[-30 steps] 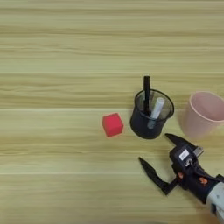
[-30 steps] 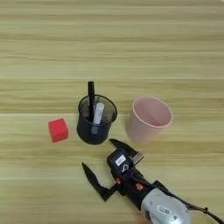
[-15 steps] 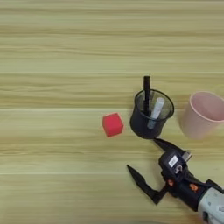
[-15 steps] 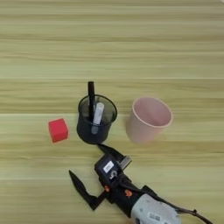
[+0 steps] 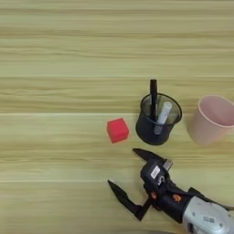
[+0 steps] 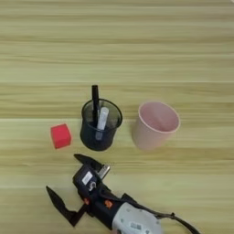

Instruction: Move the objects on the table

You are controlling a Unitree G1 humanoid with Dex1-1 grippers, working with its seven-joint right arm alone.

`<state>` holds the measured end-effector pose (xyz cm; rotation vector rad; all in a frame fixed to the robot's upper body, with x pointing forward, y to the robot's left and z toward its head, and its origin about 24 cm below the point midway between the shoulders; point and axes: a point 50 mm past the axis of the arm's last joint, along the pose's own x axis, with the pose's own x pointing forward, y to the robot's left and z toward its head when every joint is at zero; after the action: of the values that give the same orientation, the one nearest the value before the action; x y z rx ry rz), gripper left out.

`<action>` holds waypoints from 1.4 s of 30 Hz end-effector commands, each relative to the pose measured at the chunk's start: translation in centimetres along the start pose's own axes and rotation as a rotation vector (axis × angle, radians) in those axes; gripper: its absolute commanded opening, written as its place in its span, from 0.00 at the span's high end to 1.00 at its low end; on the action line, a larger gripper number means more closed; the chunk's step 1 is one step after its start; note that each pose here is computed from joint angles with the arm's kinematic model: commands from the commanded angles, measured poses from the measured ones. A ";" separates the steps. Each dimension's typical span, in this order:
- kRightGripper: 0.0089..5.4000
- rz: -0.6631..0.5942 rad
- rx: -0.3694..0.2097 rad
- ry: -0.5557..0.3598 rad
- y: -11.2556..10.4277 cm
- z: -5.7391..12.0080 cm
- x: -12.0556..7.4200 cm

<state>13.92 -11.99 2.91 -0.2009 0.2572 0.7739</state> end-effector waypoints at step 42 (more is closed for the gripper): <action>0.00 -0.186 0.109 -0.017 -2.9 -0.9 5.4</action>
<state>18.98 -10.61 0.74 -0.0944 0.2570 0.5982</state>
